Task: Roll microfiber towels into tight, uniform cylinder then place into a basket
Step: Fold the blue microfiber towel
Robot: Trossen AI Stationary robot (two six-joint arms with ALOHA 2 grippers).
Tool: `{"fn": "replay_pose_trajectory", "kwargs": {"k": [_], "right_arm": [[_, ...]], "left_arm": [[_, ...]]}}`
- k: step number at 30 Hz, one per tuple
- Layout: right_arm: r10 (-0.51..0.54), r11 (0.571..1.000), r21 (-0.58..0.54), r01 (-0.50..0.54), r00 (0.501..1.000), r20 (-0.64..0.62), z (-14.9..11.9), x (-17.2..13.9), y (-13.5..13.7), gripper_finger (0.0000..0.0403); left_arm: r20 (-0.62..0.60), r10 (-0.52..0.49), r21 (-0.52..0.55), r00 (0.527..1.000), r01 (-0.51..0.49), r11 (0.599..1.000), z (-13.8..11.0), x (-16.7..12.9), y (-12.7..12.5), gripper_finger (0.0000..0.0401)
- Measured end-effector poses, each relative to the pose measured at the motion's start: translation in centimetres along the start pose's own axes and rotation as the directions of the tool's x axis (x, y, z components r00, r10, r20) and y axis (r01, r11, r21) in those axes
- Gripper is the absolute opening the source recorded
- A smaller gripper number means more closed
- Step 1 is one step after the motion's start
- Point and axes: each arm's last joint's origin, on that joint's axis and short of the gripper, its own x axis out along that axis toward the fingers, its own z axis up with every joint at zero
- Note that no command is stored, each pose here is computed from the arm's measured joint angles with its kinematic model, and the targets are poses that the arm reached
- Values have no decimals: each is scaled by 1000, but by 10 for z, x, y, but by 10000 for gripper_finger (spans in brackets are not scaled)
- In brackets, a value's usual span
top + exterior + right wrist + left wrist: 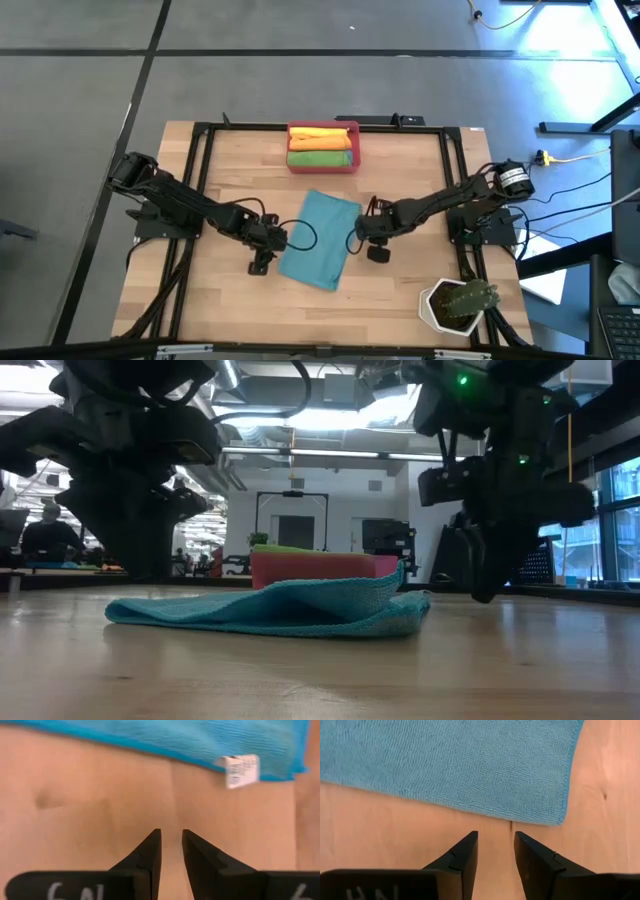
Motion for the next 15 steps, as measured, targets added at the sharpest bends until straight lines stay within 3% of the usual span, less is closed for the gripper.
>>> {"fn": "replay_pose_trajectory", "kwargs": {"k": [8, 15], "right_arm": [[75, 990, -123, -67, 995, 60, 1, -3, 18, 80], [104, 981, -178, -82, 987, 120, 6, -5, 24, 80]], "left_arm": [[21, 0, 39, 1000, -1, 999, 2, 0, 0, 119], [54, 113, 34, 992, -115, 993, 4, 0, 3, 119]]}}
